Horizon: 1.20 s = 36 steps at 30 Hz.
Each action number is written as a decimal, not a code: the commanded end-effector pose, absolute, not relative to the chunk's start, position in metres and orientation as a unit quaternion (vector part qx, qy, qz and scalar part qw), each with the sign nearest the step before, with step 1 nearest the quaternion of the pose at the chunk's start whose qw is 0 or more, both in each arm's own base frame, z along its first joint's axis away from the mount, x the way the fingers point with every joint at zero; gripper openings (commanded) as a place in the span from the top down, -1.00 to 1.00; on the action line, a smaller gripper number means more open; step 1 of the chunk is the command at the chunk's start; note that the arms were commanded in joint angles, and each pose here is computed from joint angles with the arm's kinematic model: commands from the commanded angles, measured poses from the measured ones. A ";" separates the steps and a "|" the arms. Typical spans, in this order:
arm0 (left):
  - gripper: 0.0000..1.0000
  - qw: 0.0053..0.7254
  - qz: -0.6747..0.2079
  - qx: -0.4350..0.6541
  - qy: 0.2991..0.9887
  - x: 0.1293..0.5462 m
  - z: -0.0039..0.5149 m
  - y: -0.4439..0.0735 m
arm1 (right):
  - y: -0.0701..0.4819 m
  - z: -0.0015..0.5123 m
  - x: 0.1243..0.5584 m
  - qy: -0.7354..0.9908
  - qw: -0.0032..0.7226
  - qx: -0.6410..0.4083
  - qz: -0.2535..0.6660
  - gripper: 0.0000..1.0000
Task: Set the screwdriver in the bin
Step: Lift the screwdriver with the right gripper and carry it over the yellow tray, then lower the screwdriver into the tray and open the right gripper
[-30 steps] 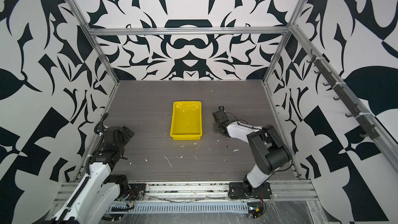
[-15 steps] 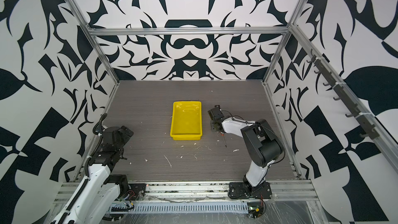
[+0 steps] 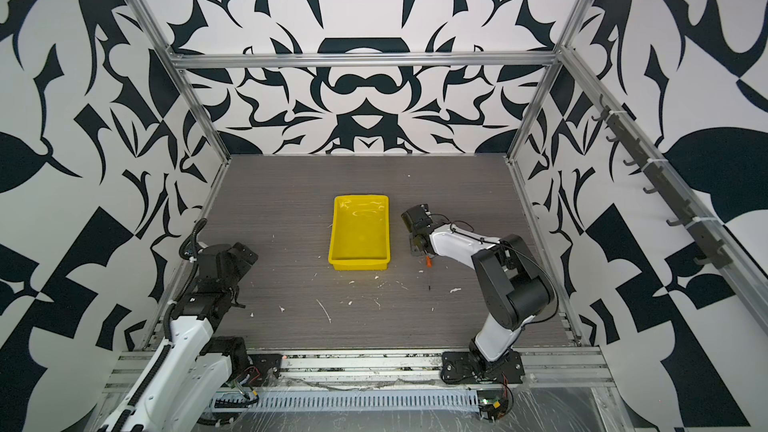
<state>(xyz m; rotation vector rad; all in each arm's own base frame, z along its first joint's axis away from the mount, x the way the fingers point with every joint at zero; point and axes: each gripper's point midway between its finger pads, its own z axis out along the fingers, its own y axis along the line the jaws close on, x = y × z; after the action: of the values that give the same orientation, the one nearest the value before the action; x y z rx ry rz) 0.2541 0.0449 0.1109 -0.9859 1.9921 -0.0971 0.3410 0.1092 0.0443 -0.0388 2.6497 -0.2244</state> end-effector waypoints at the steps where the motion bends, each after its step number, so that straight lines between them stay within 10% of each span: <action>1: -1.00 0.444 -0.041 -0.404 0.799 0.254 0.115 0.046 | 0.110 0.096 0.358 0.955 0.284 0.010 -0.083 0.77; 17: -0.99 0.443 -0.040 -0.404 0.800 0.254 0.115 0.046 | 0.202 0.209 0.414 0.927 0.374 0.014 0.018 0.78; 36: -0.99 0.441 -0.041 -0.403 0.801 0.256 0.114 0.045 | 0.343 0.112 0.441 0.957 0.262 0.015 0.127 0.78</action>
<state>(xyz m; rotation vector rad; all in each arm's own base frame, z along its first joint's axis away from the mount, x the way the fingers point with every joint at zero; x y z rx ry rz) 0.2543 0.0438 0.1084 -0.9856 2.0039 -0.0991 0.4375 0.3299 0.0826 -0.0165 2.6161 0.2366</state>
